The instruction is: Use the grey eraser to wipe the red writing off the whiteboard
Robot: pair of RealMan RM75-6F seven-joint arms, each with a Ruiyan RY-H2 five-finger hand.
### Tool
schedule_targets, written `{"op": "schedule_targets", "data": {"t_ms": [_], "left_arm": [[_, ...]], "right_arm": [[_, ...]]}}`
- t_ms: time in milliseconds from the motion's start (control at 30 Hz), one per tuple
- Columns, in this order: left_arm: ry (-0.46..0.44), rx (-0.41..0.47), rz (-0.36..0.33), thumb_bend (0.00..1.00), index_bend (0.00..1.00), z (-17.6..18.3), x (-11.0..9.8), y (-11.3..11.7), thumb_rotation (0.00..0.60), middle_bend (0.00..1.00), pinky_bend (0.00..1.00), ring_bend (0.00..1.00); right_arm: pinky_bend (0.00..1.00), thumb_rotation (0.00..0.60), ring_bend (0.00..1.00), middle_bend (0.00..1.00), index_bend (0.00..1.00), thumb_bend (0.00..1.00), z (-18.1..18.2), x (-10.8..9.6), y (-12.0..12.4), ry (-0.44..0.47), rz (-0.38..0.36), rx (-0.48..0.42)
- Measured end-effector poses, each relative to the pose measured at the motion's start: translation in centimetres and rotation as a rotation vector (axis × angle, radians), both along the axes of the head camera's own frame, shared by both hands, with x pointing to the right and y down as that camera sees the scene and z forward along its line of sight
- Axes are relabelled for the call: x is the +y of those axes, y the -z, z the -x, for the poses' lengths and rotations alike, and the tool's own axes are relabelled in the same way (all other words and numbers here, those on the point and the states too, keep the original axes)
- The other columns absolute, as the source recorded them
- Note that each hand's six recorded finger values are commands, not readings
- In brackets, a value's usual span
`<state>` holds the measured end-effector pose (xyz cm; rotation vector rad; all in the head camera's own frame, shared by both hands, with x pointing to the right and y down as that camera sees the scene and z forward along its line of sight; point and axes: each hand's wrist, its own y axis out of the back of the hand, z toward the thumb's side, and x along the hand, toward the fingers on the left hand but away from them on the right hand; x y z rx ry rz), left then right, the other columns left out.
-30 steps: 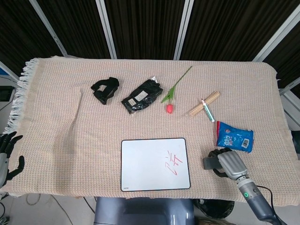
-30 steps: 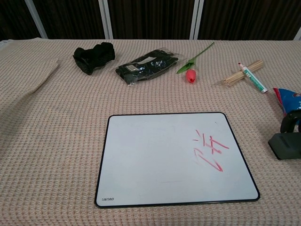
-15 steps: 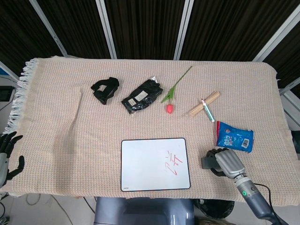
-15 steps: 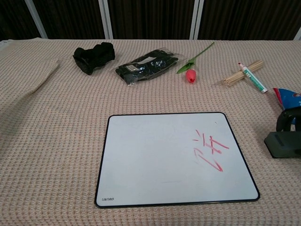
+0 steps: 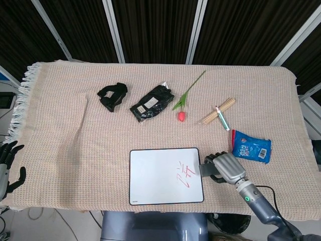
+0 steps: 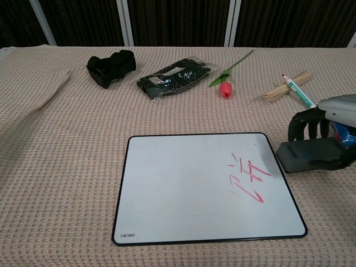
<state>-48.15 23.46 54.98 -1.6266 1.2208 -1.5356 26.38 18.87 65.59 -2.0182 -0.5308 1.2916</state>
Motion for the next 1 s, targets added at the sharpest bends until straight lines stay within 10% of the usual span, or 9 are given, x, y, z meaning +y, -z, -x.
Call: {"op": "schedule_targets", "data": {"t_ms": [467,1000], "left_arm": [[0.007,0.006,-0.005,0.53,0.15,0.2,-0.1,0.2,0.600,0.05,0.05,0.00],[0.008,0.009,-0.001,0.53,0.15,0.4,-0.2,0.1,0.600,0.05,0.05,0.00]], "right_arm": [[0.44,0.600,0.49,0.48,0.47,0.44,8.2,-3.2,-2.3,-0.040,-0.025,-0.061],[0.44,0.600,0.50,0.50,0.49,0.44,11.5,-0.1,-3.5,0.034,-0.006,-0.057]]}}
